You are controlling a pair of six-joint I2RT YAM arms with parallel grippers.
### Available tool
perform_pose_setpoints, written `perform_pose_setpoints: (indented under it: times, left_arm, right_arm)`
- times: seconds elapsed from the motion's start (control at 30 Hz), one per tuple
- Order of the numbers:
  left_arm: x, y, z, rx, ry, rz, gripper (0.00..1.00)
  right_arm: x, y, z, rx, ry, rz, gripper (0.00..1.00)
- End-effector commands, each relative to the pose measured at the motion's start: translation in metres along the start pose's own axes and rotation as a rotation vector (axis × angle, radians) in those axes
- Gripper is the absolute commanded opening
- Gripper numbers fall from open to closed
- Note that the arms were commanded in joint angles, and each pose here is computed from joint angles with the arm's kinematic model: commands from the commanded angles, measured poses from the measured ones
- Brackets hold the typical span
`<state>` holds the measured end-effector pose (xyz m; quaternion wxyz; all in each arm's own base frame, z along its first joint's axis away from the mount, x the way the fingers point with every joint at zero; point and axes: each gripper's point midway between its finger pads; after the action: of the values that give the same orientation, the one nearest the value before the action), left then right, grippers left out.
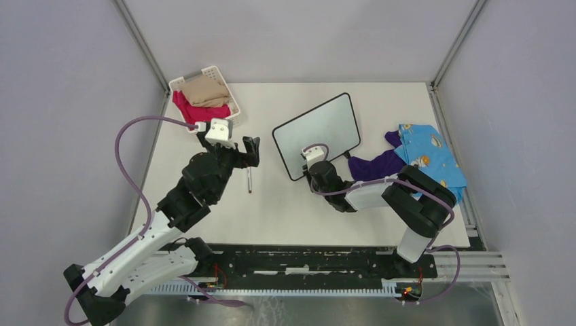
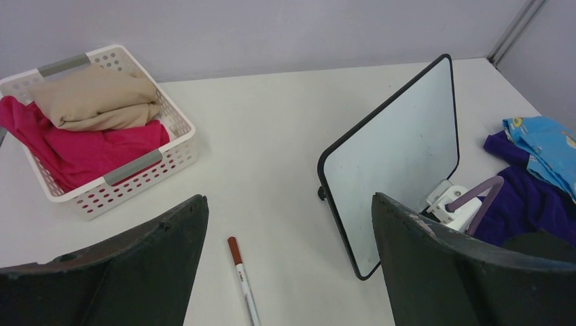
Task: Write a sentence on the whiteboard
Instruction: Move the whiteboard to the center of the board.
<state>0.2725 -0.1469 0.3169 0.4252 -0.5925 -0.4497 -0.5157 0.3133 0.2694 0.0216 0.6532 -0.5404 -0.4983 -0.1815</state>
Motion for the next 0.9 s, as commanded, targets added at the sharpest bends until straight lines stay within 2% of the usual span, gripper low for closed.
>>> perform_pose_setpoints:
  times: [0.0,0.3,0.87]
  left_arm:
    - [0.015,0.002,-0.009,-0.027,-0.053,-0.05,0.95]
    - [0.016,0.001,-0.008,-0.023,-0.054,-0.05,0.94]
    - [0.015,0.002,-0.006,-0.016,-0.052,-0.048,0.94]
  right_arm:
    - [0.015,0.003,0.01,-0.025,0.056,-0.048,0.29]
    - [0.012,0.003,0.021,-0.078,0.114,-0.05,0.26]
    - [0.035,0.023,0.076,-0.025,0.133,-0.069,0.26]
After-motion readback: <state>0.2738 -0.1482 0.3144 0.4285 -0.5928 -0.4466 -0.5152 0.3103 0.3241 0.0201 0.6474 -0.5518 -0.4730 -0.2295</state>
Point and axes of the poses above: each gripper's point midway between its finger pads, its own y axis out along the fingers, its own z axis along the line the jaws close on, x = y × z, and after that the axes turned 1 degree about -y, right-handed
